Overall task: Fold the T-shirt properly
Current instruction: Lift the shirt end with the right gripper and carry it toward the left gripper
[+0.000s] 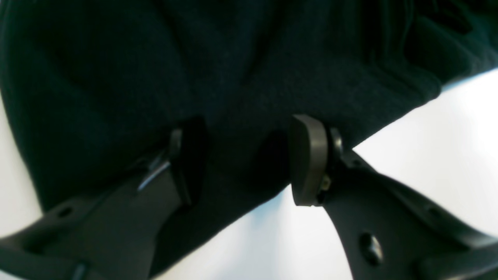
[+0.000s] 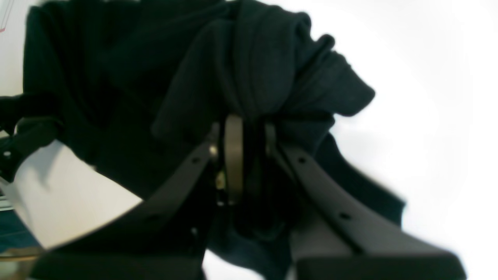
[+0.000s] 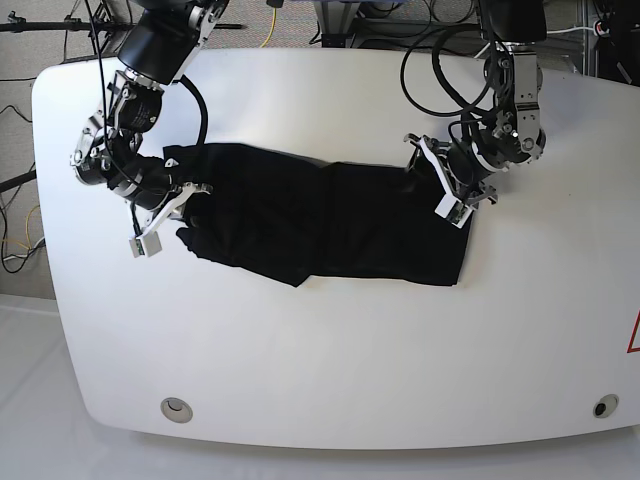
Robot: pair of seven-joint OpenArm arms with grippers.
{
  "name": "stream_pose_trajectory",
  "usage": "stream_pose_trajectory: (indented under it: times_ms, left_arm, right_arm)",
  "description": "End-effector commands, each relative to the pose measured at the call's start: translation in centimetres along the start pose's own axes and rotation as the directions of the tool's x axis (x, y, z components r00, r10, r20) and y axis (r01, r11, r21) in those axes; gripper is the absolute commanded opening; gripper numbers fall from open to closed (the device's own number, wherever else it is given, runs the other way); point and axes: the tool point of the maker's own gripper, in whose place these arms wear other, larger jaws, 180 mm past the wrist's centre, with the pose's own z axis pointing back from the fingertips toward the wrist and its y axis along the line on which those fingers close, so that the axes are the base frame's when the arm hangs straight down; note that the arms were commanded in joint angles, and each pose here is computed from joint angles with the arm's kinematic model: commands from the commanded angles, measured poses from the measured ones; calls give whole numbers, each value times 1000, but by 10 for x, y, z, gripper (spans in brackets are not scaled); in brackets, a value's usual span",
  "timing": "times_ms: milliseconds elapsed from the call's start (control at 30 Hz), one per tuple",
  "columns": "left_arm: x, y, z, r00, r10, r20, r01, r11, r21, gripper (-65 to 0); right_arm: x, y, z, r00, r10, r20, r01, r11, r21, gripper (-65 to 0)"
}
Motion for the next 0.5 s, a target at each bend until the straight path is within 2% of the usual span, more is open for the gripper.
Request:
stream_pose_trajectory:
  times_ms: [0,200,267,467]
  left_arm:
    - [11,5,9,999,-50,4,50,998,28,-333]
    - [17,5,14,997,-71,17,70,997,39,-335]
    - [12,3,12,998,-69,3,69,997,35,-334]
    - [7,4,10,998,-56,-6,56,998,29,-333]
  right_arm:
    - [27,-1,12,996,40,76,-39,999,-13,-649]
    - [30,-13,25,995,30,99,-24,998,-57,-647]
    - [24,-29,35,994,-18,107,28,995,-95,-644]
    - [15,-41,43,993,-56,105,68,991,-113,-638]
